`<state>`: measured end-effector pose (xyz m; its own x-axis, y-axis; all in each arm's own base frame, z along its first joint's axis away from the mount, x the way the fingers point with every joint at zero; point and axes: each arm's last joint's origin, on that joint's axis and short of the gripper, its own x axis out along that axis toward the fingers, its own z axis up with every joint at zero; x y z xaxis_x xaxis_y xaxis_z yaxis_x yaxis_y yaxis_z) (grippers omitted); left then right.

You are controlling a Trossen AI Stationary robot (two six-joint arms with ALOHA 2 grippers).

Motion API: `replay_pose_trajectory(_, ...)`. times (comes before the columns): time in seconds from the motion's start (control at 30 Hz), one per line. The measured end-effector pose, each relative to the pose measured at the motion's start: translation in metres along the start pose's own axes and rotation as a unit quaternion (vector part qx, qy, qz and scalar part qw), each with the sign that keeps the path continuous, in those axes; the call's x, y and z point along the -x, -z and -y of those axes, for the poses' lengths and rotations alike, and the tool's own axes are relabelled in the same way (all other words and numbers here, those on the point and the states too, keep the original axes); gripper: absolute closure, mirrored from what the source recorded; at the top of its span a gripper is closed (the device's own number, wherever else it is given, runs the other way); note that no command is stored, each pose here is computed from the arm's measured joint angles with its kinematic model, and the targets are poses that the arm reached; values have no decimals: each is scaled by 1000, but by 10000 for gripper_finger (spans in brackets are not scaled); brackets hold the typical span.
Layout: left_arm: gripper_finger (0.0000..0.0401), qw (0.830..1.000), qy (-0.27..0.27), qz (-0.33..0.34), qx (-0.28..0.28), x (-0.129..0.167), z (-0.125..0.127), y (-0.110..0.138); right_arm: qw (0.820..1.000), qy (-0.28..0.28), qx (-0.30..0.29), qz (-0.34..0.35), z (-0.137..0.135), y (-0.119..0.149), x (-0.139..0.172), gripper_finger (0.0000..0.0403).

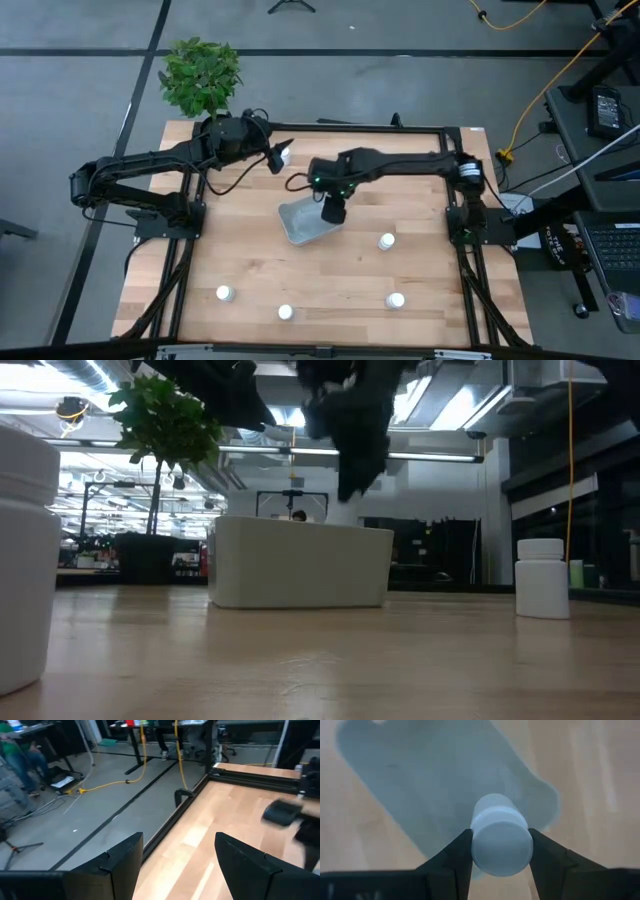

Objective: Pick and place pill bottles into a basket
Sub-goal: Put the white pill bottle into the white bin

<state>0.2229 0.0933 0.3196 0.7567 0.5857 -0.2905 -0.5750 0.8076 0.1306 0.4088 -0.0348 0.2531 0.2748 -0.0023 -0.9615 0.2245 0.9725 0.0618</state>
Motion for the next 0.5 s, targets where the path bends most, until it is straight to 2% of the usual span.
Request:
replay_pose_trajectory(0.2,162,1000,28,-1,6,0,2,0,1000,-13,-1,-5,-1,-8,-31,251)
replay_pose_trajectory(0.4,162,999,41,-9,23,0,3,2,1000,-10,-21,-1,4,-11,-40,251)
replay_pose_trajectory(0.5,162,999,41,-11,22,0,3,2,999,14,-35,3,12,-13,-40,251)
